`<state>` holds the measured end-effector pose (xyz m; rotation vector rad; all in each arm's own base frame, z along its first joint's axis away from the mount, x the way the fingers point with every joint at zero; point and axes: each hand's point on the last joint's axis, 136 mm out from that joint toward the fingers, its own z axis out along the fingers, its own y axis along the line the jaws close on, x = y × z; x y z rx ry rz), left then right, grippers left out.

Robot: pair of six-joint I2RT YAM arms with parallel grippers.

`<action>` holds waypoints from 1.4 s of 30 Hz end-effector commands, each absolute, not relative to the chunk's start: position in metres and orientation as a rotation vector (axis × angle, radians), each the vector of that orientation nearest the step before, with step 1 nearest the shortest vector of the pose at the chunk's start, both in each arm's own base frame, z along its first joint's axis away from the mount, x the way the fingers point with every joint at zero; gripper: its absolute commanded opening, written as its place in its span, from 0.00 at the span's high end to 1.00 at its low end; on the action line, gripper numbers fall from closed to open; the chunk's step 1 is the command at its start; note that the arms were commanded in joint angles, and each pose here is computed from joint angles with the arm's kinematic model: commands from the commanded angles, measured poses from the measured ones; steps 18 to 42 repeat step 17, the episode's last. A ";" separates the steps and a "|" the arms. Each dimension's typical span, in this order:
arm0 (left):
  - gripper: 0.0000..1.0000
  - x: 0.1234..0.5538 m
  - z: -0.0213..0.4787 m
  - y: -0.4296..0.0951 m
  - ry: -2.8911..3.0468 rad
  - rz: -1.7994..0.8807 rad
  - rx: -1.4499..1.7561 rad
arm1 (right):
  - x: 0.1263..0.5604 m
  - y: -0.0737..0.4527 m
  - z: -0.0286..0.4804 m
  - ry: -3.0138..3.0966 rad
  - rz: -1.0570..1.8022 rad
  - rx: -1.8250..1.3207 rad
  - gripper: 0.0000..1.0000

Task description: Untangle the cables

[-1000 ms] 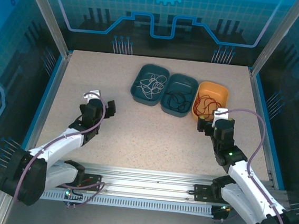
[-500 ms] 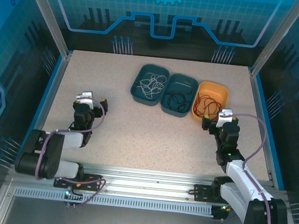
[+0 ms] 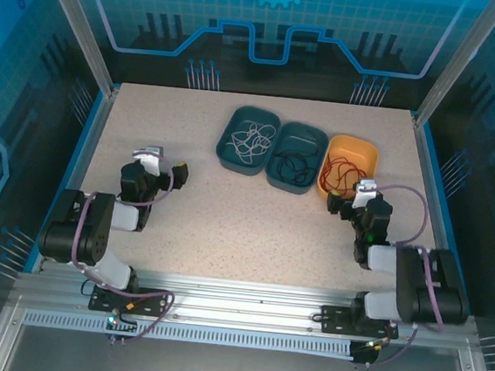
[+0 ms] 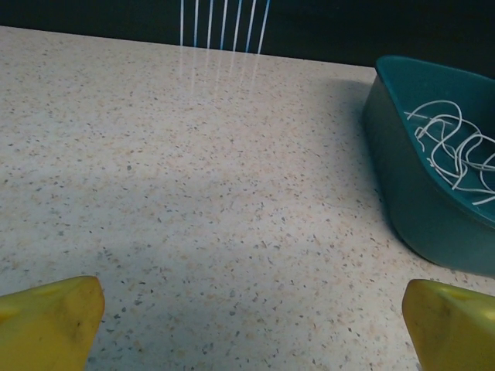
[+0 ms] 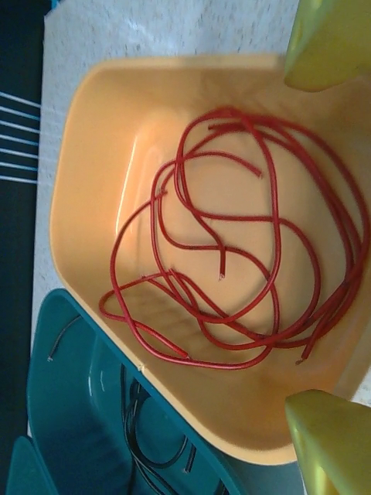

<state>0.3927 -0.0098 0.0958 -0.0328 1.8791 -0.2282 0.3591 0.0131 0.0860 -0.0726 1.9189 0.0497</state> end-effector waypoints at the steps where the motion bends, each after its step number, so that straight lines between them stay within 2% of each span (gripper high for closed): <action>1: 0.01 0.393 0.099 -0.016 1.877 -0.255 0.016 | 0.384 0.021 0.110 1.772 0.121 -0.107 0.00; 8: 0.01 0.393 0.098 -0.023 1.884 -0.257 0.050 | 0.395 0.029 0.101 1.872 0.132 -0.157 0.00; 42: 0.01 0.394 0.099 -0.021 1.883 -0.249 0.039 | 0.395 0.029 0.101 1.875 0.130 -0.161 0.00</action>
